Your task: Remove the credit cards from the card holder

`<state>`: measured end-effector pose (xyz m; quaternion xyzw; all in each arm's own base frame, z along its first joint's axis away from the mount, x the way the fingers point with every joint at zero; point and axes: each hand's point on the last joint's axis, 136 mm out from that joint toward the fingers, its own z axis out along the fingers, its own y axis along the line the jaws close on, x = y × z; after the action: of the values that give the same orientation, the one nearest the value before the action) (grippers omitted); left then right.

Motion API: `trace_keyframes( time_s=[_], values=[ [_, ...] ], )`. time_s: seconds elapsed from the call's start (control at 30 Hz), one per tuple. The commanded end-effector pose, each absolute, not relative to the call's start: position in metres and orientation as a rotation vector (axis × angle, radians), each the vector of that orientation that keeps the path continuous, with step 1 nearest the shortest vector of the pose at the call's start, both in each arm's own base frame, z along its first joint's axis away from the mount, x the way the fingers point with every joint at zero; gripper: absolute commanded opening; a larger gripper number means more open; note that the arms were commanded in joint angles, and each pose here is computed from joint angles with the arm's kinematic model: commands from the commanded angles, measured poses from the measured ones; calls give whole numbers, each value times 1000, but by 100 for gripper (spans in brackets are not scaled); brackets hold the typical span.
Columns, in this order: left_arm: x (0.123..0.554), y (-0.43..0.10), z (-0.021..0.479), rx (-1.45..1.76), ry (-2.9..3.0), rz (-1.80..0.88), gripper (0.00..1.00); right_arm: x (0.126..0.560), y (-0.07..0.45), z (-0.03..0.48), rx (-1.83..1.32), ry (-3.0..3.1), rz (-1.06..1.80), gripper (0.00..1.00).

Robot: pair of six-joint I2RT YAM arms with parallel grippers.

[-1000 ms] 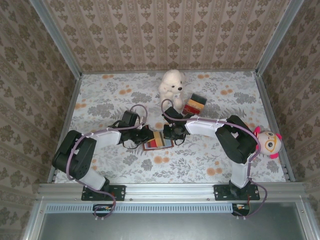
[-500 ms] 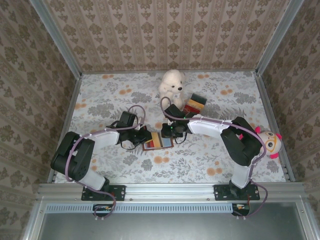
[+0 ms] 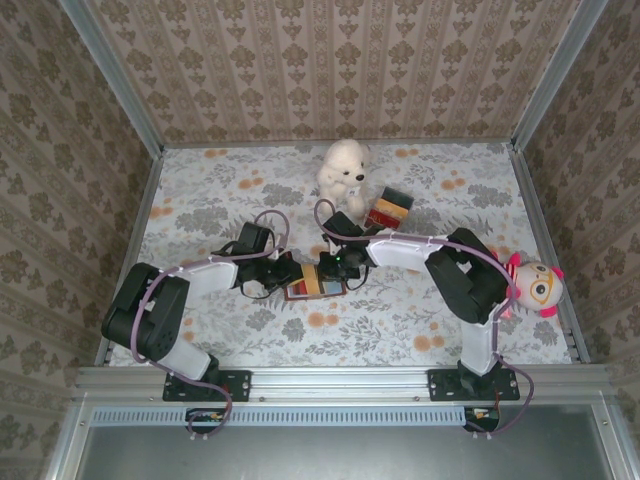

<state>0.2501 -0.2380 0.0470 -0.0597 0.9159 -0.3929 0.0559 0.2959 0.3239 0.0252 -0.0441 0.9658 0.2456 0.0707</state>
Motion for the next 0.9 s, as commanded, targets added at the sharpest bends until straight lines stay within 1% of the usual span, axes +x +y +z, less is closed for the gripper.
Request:
trace_keyframes(
  time_s=[0.0,0.07,0.23,0.27,0.37,0.43,0.53,0.63,0.73,0.87],
  values=[
    [252,-241,47,-227,2778,-1248,15,290,329,22,-134,2946,763,16],
    [252,-246,48,-226,2776,-1290,18,289,330,20,-134,2952,771,16],
    [255,-247,47,-225,2776,-1290,18,287,329,17,-132,2962,767,16],
    [256,-247,47,-228,2778,-1284,18,287,329,17,-133,2962,764,16],
    [254,-244,47,-226,2793,-1258,11,288,328,20,-124,2945,769,16],
    [255,-237,46,-228,2801,-1187,7,291,327,24,-113,2930,767,16],
    [249,-223,51,-204,2835,-1068,6,293,328,30,-101,2908,783,16],
    [243,-208,60,-180,2853,-936,5,295,333,45,-100,2847,866,17],
    [238,-196,75,-171,2834,-868,5,296,338,65,-108,2781,947,20],
    [235,-191,102,-164,2755,-883,6,297,351,105,-160,2647,1147,28]
  ],
)
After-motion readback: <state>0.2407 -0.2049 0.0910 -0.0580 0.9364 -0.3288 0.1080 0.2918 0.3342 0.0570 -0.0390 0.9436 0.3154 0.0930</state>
